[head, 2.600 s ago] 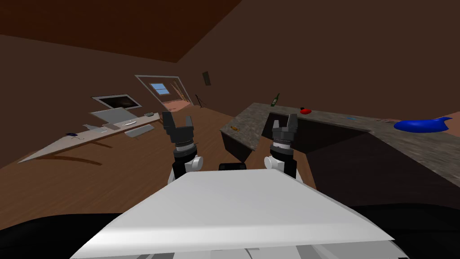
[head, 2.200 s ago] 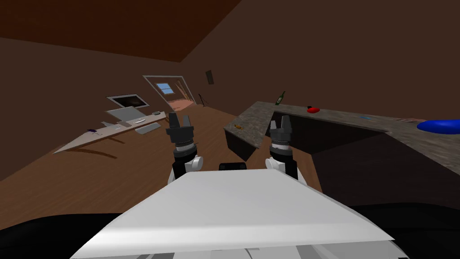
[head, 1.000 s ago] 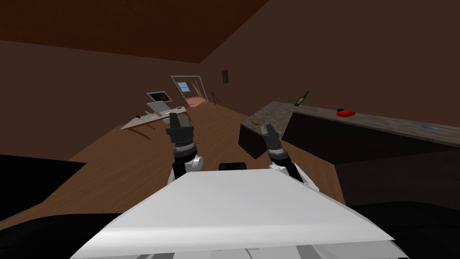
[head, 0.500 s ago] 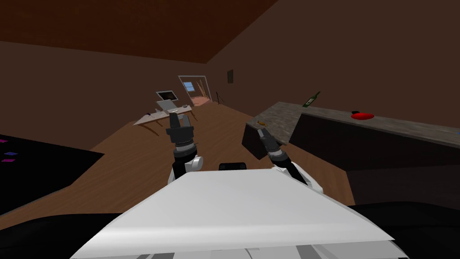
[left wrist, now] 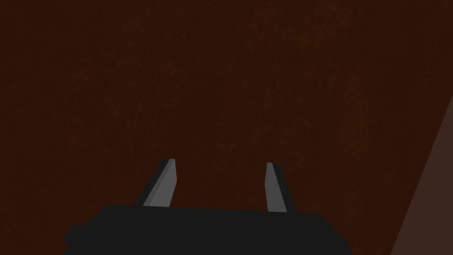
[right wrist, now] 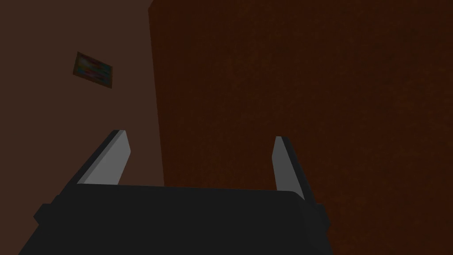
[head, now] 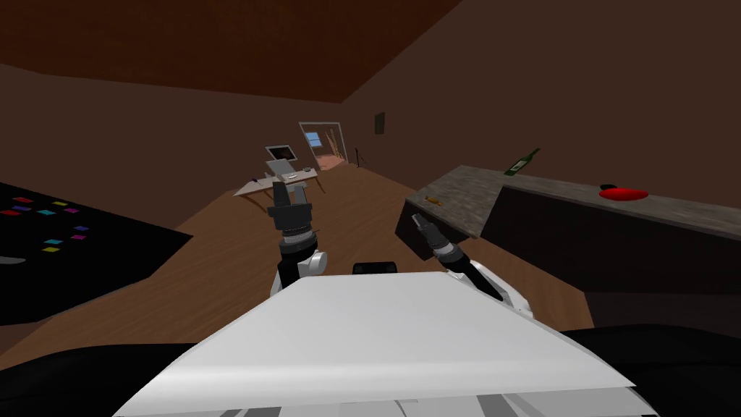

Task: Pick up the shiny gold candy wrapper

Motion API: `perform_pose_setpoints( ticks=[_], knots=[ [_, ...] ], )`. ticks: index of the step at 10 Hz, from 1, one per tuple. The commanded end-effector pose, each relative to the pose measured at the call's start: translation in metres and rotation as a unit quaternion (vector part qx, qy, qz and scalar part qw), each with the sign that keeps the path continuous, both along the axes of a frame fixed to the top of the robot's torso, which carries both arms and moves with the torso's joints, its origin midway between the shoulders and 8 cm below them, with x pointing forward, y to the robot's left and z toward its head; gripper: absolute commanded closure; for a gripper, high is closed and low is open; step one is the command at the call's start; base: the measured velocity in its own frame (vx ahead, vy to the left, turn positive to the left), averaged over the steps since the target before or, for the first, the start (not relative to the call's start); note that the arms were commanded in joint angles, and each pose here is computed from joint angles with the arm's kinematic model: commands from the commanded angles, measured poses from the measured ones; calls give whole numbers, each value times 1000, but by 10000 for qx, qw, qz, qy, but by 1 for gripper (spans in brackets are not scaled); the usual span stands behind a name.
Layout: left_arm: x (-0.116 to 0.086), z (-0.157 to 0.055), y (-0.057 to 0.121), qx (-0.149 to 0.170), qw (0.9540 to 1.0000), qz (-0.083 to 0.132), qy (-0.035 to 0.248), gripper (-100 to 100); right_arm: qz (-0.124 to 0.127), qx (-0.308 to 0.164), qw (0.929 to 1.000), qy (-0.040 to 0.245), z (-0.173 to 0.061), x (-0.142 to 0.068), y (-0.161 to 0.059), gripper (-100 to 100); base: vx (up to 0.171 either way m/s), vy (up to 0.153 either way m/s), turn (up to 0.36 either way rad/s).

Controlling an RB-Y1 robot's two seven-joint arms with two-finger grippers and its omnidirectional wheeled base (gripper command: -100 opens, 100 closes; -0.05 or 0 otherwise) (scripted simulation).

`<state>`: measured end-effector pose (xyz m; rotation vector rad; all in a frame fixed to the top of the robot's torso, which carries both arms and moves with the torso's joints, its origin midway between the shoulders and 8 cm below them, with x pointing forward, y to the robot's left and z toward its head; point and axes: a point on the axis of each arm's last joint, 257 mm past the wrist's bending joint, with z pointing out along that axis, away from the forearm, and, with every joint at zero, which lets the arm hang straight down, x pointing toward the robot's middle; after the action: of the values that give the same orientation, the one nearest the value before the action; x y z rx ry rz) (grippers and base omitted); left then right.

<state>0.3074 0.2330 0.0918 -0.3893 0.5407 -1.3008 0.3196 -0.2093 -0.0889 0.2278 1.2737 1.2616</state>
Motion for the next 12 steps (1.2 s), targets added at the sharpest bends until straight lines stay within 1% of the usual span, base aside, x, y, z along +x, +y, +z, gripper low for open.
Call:
perform_pose_setpoints(
  ticks=[1,2,3,4,6,7,8,9,10,11,12],
  knots=[
    [0,0,0,0,10000,0,0,0,120,-216,9996,113,-10,0,2,-100,10,84,59],
    [0,0,0,0,10000,0,0,0,179,-393,9986,290,-27,-1,1,-100,13,90,143],
    [0,0,0,0,10000,0,0,0,249,-506,9979,316,-29,-2,1,-100,21,77,96],
    [0,0,0,0,10000,0,0,0,288,-673,9961,500,-46,-3,-2,-100,52,93,140],
    [0,0,0,1,10000,1,0,0,389,-842,9942,536,-49,-5,-3,-100,28,45,22],
    [0,0,0,1,10000,1,0,0,448,-1069,9905,739,-68,-7,-8,-100,27,43,124],
    [0,0,0,1,10000,0,0,0,514,-1183,9887,762,-70,-8,-9,-100,34,45,81],
    [0,0,0,1,10000,1,0,0,536,-1375,9843,963,-88,-10,-16,-100,55,57,136],
    [0,0,0,1,10000,0,0,0,614,-1516,9816,990,-90,-12,-17,-100,53,40,53],
    [0,0,0,1,10000,1,0,0,627,-1723,9758,1195,-109,-14,-26,-100,67,45,110],
    [0,0,0,1,10000,1,0,0,693,-1848,9727,1217,-110,-15,-28,-100,69,30,48]
  ],
)
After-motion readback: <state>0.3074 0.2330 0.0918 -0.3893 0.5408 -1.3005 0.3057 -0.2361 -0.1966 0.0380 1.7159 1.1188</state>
